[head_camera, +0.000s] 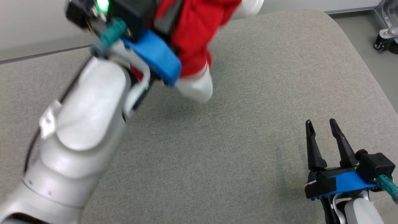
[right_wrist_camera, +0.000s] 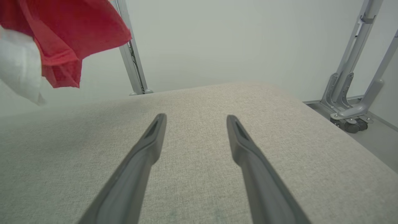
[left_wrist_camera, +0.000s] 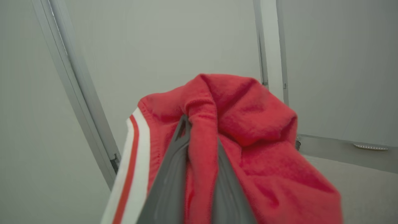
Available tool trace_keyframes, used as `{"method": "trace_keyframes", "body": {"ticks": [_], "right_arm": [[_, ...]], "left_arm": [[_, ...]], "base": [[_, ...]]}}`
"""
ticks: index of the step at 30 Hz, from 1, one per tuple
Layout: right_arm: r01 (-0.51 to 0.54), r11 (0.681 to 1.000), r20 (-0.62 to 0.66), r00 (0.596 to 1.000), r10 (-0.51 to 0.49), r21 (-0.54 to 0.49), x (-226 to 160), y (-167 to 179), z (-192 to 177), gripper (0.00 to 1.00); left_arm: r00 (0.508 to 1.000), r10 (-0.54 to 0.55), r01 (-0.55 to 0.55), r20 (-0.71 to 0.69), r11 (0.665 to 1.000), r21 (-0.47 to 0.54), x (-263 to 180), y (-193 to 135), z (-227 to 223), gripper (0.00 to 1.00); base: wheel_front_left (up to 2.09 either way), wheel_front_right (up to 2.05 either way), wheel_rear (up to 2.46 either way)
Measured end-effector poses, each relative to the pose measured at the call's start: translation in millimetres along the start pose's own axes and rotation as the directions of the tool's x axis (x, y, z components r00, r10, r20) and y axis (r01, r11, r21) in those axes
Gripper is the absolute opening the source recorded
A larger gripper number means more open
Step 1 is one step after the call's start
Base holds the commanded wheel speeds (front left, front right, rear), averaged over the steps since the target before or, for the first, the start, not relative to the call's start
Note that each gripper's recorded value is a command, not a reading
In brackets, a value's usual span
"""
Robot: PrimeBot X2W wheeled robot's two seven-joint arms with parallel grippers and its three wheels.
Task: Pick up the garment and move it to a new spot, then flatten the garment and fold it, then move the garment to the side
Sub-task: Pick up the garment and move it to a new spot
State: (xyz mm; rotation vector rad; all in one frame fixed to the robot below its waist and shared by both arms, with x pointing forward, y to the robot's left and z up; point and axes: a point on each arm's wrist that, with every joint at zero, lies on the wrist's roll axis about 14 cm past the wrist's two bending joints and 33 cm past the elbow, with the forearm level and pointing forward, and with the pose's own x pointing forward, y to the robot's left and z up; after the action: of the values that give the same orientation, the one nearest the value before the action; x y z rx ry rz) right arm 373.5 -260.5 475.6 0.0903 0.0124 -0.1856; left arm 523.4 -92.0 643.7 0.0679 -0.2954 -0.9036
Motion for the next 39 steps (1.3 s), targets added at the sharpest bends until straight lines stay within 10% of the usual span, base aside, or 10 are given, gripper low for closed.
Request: {"method": "trace_keyframes", "body": {"ticks": [10, 18, 19, 20, 30, 39], "right_arm": [[-0.011, 1.000, -0.022, 1.000, 0.012, 0.024, 4, 6, -10, 1.00], [-0.062, 0.998, 0.007, 0.998, 0.061, 0.033, 12, 23, -2, 1.00], [-0.069, 0.997, 0.011, 0.998, 0.068, 0.036, 12, 25, 0, 1.00], [-0.074, 0.997, 0.016, 0.997, 0.074, 0.038, 12, 27, 1, 1.00], [-0.137, 0.989, 0.041, 0.990, 0.135, 0.047, 6, 48, 9, 1.00], [-0.208, 0.977, 0.061, 0.977, 0.205, 0.046, 4, 73, 15, 1.00]], "left_arm": [[0.932, -0.043, -0.066, -0.361, 0.957, -0.283, -85, -70, -161, 0.00], [0.890, -0.107, -0.076, -0.443, 0.924, -0.376, -124, -127, -186, 0.00], [0.894, -0.098, -0.081, -0.437, 0.924, -0.374, -125, -126, -184, 0.73], [0.900, -0.088, -0.085, -0.426, 0.925, -0.370, -125, -125, -181, 1.00], [0.950, 0.176, -0.244, -0.258, 0.934, -0.260, -118, -52, -114, 1.00], [0.850, 0.505, -0.522, -0.152, 0.845, -0.112, -193, 38, -64, 1.00]], "base": [[0.00, 0.00, 0.00], [0.00, 0.00, 0.00], [0.00, 0.00, 0.00], [0.00, 0.00, 0.00], [0.00, 0.00, 0.00], [0.00, 0.00, 0.00]]}}
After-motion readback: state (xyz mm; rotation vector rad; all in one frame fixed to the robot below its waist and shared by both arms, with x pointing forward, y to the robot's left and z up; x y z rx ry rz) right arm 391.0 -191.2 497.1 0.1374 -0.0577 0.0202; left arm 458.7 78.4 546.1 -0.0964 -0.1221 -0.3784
